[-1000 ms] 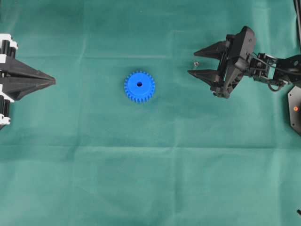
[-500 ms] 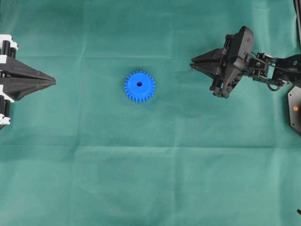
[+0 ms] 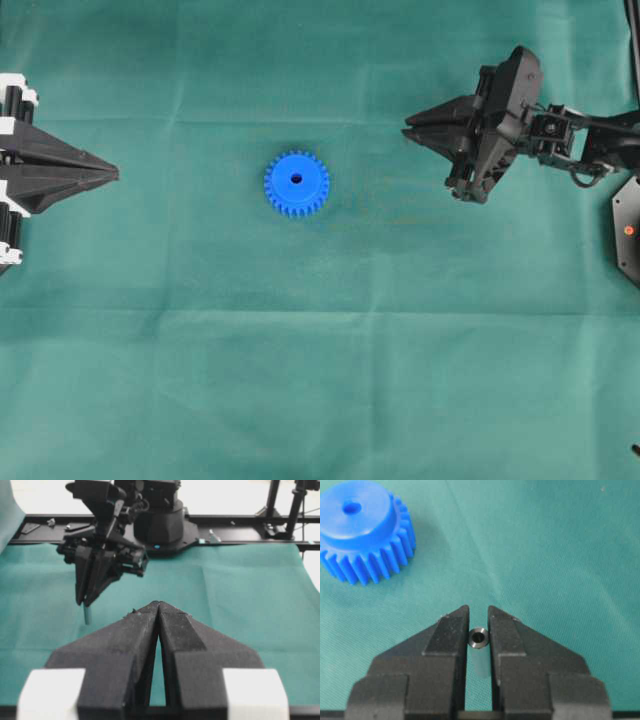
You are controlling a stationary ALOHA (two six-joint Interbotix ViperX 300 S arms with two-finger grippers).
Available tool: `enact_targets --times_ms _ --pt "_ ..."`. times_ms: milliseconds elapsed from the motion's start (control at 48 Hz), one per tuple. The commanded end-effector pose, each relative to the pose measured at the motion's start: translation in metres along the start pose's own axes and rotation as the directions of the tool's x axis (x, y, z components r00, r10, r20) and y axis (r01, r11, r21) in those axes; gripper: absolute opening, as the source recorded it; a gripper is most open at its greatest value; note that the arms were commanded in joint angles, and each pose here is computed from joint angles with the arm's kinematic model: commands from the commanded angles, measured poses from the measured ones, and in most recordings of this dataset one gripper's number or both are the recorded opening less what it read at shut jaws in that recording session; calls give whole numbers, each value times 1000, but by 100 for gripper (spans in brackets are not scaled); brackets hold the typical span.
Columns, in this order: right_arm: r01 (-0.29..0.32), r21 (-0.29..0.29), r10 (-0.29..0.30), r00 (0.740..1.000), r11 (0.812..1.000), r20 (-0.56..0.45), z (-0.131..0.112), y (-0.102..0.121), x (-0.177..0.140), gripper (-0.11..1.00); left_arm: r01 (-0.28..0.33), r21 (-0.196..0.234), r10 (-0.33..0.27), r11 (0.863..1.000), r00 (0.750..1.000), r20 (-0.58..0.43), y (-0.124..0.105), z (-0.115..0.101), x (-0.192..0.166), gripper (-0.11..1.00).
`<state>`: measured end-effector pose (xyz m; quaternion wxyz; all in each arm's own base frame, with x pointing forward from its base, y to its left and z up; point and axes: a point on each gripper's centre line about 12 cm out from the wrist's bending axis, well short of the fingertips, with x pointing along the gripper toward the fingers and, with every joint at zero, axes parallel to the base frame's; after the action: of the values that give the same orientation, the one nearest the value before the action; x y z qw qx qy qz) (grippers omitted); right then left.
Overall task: Insert the shaft placed at a random location into the center hole of the medium gear at another random location.
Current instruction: 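Lower the right gripper and close it around the silver shaft, lifting it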
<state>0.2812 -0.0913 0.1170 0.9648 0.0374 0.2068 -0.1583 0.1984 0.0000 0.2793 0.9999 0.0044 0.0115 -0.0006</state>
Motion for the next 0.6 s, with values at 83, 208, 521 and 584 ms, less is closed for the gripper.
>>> enact_targets --times_ms 83,208,521,584 --pt "3 -10 -2 999 1000 51 31 -1 -8 11 2 0 -2 1000 1000 26 0 10 2 0" --pt "2 -9 -1 998 1000 67 41 0 -14 11 2 2 -2 1000 1000 28 0 11 2 0" --pt "0 -10 1 997 1000 77 48 0 -21 11 2 2 -2 1000 1000 28 0 11 2 0" --pt "0 -10 1 997 1000 77 48 0 -21 11 2 0 -2 1000 1000 28 0 11 2 0"
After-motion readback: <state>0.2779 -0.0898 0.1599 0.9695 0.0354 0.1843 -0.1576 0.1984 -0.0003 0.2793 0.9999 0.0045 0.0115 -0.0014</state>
